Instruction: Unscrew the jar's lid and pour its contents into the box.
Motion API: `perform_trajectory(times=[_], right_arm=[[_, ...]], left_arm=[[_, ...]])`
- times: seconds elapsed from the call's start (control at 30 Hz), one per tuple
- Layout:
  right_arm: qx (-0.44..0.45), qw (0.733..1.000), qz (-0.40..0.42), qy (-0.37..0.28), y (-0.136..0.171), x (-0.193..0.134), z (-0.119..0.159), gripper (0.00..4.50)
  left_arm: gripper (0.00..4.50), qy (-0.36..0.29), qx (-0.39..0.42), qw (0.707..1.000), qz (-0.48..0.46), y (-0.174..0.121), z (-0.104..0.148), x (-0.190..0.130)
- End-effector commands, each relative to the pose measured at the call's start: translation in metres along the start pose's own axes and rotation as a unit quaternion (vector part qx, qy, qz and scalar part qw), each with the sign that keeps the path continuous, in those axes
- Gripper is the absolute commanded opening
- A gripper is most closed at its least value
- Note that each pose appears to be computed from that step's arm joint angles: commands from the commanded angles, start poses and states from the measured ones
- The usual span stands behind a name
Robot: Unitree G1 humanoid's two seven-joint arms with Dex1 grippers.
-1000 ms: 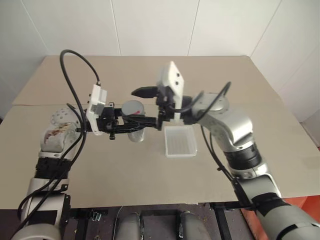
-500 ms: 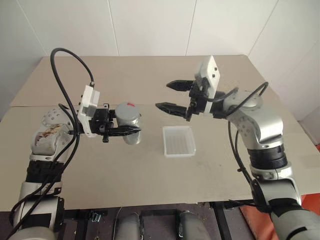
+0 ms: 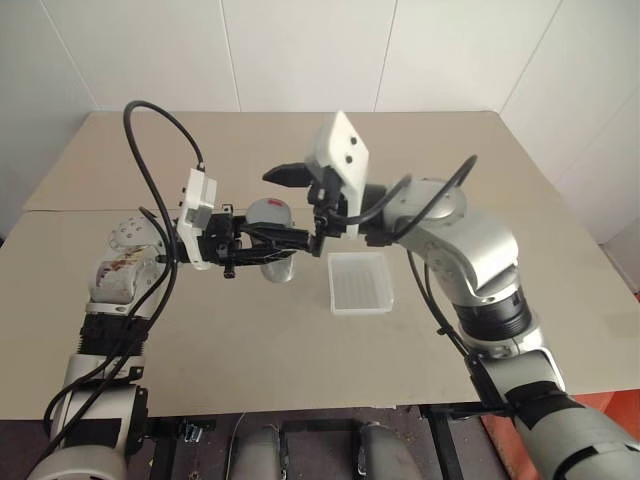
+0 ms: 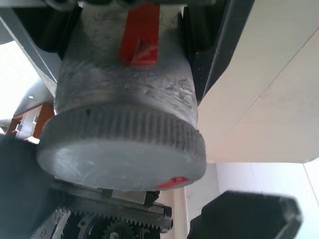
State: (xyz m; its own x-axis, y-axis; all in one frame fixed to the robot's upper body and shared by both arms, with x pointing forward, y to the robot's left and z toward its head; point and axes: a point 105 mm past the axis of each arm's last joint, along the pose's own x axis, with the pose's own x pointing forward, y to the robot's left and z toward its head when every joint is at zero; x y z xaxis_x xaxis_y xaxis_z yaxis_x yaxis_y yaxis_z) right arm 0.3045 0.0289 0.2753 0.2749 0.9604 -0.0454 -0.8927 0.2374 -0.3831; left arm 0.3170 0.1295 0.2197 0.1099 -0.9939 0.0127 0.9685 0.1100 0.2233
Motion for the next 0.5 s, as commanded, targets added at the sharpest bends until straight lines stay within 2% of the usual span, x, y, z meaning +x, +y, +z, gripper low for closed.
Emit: perform_trajectory(times=[0.03, 0.37, 0.5], right_arm=[[-0.022, 0.999, -0.025, -0.005, -0.010, -0.004, 0.008, 4.47], [-0.009, 0.998, -0.059, -0.011, -0.031, -0.046, 0.007, 4.47], [-0.011, 0.998, -0.054, -0.014, -0.030, -0.054, 0.009, 4.47]], left_arm=[[1.98, -0.006, 0.034, 0.999, -0.008, 0.000, 0.015, 0.000], [1.98, 0.000, 0.035, 0.999, 0.001, -0.002, 0.015, -0.008], [1.98, 0.000, 0.035, 0.999, 0.000, -0.002, 0.015, -0.008]])
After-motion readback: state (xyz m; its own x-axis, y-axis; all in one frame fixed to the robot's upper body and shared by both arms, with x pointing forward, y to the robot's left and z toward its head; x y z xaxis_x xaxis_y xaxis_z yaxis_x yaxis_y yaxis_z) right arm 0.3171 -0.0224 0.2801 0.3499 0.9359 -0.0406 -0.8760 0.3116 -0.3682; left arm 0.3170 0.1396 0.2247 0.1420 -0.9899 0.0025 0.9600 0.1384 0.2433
